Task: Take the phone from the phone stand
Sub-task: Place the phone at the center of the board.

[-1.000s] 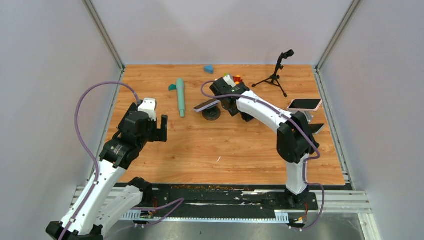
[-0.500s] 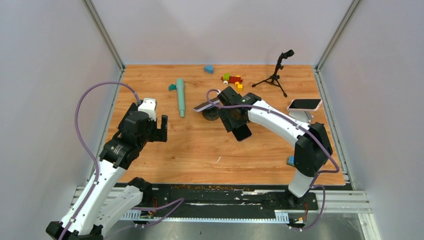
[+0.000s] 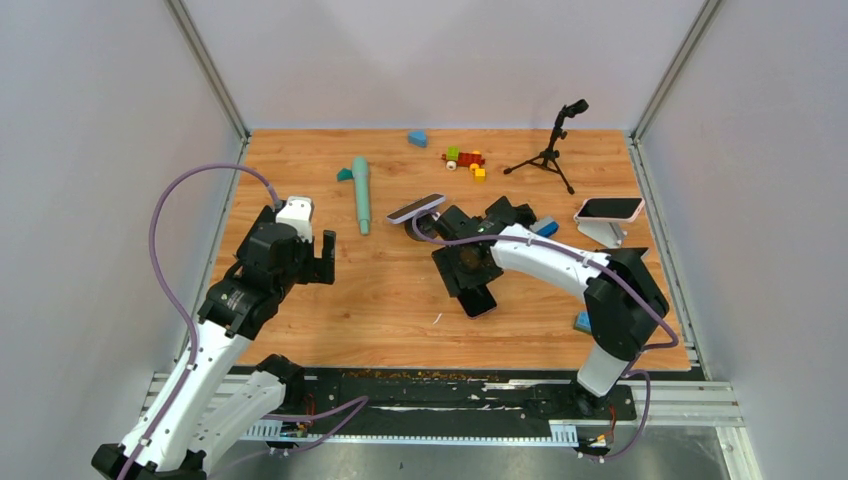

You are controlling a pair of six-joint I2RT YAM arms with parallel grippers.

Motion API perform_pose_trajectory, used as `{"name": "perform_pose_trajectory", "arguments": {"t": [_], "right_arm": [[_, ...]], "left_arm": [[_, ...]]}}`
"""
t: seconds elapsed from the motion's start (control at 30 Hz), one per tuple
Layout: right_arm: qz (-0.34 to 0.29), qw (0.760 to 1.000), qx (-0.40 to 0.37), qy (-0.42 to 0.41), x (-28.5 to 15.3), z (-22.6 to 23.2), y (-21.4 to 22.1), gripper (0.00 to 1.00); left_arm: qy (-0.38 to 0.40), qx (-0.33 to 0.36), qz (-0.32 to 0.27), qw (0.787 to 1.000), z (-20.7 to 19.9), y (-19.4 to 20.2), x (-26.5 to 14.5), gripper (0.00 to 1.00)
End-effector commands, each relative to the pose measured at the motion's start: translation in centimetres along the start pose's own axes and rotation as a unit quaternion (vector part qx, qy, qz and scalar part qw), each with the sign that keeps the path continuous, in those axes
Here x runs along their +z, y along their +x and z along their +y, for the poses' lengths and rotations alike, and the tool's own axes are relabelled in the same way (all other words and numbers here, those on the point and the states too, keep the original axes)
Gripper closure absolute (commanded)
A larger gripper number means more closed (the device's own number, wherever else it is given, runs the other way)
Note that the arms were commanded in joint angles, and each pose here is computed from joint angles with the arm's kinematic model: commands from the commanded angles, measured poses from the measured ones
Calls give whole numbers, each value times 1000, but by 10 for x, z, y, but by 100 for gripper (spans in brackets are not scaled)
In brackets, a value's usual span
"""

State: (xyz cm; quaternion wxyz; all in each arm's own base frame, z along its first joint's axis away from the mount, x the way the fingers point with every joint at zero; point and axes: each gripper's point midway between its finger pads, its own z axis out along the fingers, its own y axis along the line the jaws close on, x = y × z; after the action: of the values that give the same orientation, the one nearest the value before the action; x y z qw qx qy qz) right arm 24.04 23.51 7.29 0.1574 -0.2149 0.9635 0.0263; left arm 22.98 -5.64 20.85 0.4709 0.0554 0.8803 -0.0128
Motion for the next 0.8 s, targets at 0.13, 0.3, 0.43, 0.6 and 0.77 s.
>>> {"name": "perform_pose_trajectory", "arguments": {"t": [0.13, 0.3, 0.43, 0.6, 0.77], "right_arm": [[-28, 999, 38, 21, 28, 7, 7, 43], [-19, 999, 47, 15, 50, 9, 20, 43], [-11, 998, 53, 12, 59, 12, 28, 43], [3, 998, 54, 24, 68, 8, 44, 33], [7, 998, 53, 34, 69, 4, 53, 17]], "left_arm": [[14, -9, -21, 1000, -5, -8, 0, 0], [15, -9, -20, 1000, -6, -8, 1, 0], [17, -7, -16, 1000, -7, -7, 2, 0], [15, -8, -16, 1000, -6, -7, 2, 0], [17, -6, -14, 1000, -7, -7, 3, 0]]}}
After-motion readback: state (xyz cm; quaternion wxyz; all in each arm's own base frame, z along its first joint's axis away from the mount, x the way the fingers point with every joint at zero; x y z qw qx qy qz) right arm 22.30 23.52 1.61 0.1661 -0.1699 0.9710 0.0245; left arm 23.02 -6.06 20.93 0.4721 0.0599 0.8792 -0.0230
